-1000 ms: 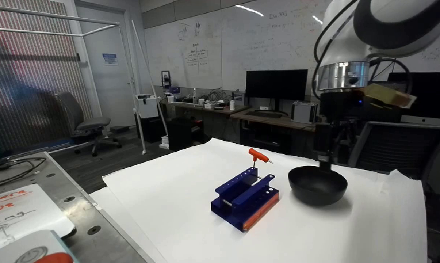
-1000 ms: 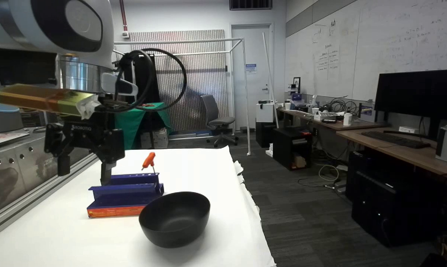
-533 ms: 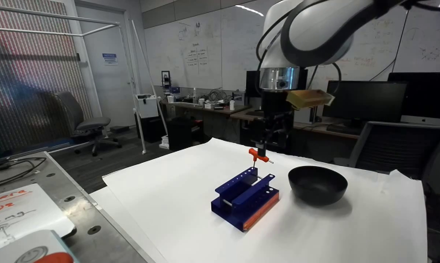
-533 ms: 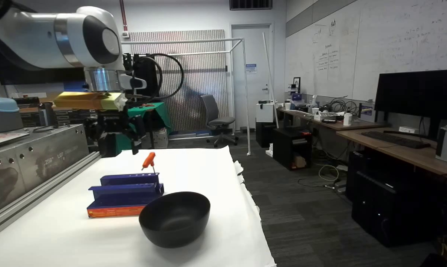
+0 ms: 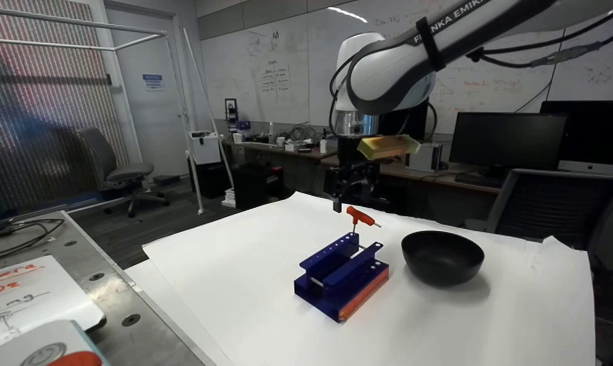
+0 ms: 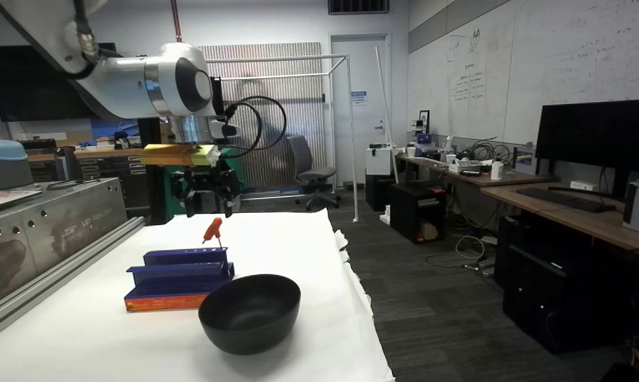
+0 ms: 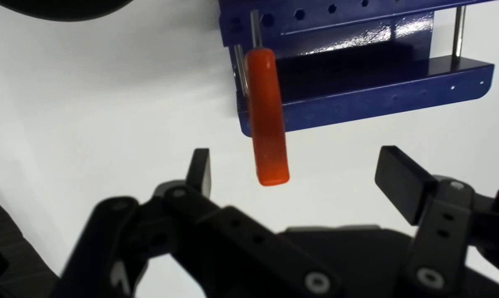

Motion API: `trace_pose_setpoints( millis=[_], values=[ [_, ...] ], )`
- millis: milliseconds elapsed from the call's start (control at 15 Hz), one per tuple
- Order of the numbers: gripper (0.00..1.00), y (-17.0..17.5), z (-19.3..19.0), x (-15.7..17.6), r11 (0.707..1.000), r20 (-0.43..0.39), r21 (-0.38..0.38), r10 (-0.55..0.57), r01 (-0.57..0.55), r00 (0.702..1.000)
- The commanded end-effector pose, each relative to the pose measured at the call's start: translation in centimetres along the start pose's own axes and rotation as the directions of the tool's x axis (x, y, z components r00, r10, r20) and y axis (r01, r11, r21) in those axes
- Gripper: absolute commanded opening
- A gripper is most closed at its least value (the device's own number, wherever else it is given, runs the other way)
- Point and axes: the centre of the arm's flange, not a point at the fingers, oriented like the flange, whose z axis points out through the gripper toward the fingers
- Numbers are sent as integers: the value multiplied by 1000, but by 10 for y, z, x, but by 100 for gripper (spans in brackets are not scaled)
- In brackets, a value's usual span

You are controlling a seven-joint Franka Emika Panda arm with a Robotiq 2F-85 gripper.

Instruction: Put the red object in the bowl

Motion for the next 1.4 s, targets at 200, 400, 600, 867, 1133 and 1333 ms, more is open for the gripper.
trace_pose_setpoints(
  millis=[200,400,600,867,1133,1333],
  values=[
    [100,9,21,33,999,125,11,42,-44,991],
    [100,7,27,26,1000,179,12,25,-28,983],
    [74,9,31,22,999,155,4,32,-32,987],
    [42,9,30,16,1000,146,5,21,-22,989],
    [13,8,25,12,1000,157,-2,17,-17,987],
    [11,10,13,5,1000,170,18,-22,19,985]
  ],
)
